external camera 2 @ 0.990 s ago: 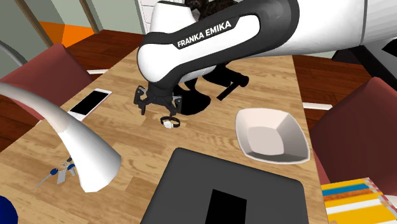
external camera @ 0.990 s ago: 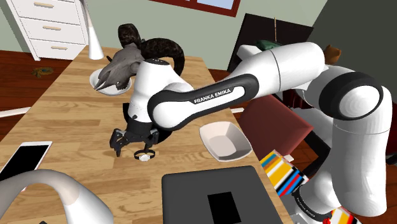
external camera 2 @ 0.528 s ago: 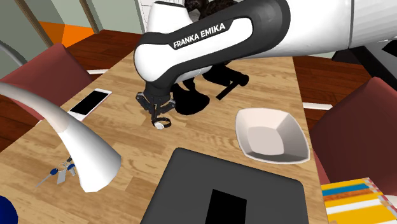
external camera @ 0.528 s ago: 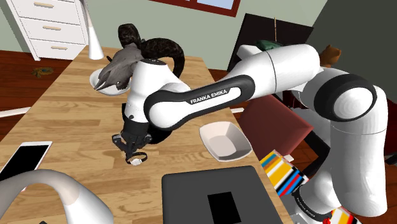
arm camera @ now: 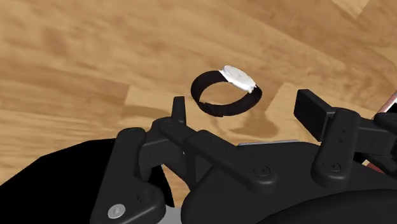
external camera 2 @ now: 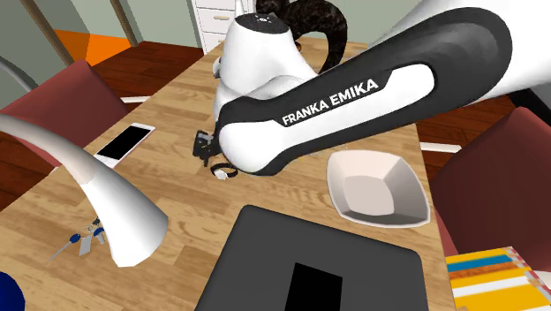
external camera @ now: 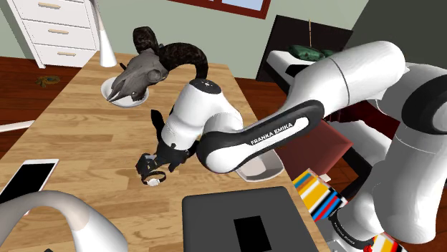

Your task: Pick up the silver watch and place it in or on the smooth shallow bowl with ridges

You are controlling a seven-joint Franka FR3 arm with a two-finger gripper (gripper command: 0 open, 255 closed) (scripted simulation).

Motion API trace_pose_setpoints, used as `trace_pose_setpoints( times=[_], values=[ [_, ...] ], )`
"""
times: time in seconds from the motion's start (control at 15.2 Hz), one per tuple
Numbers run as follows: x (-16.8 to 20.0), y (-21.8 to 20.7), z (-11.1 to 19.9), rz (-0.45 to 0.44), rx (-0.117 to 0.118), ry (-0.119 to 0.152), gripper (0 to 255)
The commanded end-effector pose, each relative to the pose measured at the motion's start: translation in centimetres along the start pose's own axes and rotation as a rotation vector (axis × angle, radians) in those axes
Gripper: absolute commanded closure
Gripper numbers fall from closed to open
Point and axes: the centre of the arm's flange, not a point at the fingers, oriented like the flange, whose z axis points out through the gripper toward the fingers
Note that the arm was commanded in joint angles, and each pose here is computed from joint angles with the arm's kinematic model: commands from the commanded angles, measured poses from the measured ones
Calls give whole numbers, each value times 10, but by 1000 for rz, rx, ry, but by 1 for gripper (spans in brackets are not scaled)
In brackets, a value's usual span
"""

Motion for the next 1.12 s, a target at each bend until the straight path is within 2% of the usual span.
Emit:
trace_pose_setpoints(
  times=[0.0,0.53,1.06],
  values=[
    [-41,20,-11,-135,42,157,0],
    [-35,18,28,-135,42,157,0],
    [-35,18,28,-135,42,156,0]
  ],
)
